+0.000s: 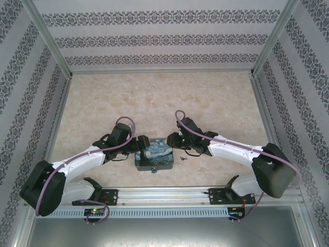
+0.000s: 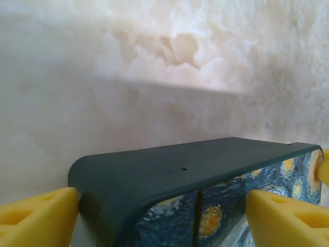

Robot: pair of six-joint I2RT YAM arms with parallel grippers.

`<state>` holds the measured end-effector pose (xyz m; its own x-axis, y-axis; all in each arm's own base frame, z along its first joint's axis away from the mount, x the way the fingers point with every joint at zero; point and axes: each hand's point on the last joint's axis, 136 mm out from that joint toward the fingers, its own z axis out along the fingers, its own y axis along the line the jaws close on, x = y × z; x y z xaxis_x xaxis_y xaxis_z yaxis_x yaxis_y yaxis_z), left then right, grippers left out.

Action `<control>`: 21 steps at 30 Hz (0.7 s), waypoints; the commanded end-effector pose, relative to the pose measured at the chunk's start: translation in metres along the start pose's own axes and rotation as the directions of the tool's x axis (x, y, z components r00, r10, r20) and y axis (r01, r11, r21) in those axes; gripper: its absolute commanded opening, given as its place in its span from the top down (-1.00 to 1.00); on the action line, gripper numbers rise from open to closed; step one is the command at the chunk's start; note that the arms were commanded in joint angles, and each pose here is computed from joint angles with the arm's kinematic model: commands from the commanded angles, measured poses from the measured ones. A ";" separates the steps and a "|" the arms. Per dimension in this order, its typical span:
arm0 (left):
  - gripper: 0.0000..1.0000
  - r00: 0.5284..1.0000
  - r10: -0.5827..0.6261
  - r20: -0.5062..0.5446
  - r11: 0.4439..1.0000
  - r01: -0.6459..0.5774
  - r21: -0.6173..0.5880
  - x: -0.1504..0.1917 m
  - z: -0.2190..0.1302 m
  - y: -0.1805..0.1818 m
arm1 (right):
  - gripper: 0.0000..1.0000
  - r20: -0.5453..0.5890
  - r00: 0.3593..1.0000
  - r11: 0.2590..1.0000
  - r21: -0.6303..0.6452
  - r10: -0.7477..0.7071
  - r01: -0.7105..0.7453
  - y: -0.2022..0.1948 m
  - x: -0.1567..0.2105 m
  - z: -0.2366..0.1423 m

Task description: Unlock a padlock with a key

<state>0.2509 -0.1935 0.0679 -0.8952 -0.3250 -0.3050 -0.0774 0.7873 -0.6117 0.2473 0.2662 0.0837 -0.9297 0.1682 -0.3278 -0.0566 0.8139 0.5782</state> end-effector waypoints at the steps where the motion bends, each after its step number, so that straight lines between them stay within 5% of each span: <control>1: -0.67 0.998 0.037 0.050 0.997 -0.040 0.068 -0.024 0.012 -0.031 | 0.43 0.067 0.997 0.999 -0.037 0.031 -0.029 0.013 -0.027 0.004; 21: -0.76 0.993 0.102 0.056 0.993 -0.105 0.059 -0.115 0.098 -0.073 | 0.36 0.163 0.966 0.980 -0.031 0.200 -0.197 -0.013 -0.125 0.038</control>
<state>0.4038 -0.2372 0.0725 -0.8457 -0.3380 -0.4129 -0.0482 0.8190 -0.5718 0.3844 0.2171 0.0845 -0.7926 0.4587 -0.4017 0.1813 0.8063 0.5631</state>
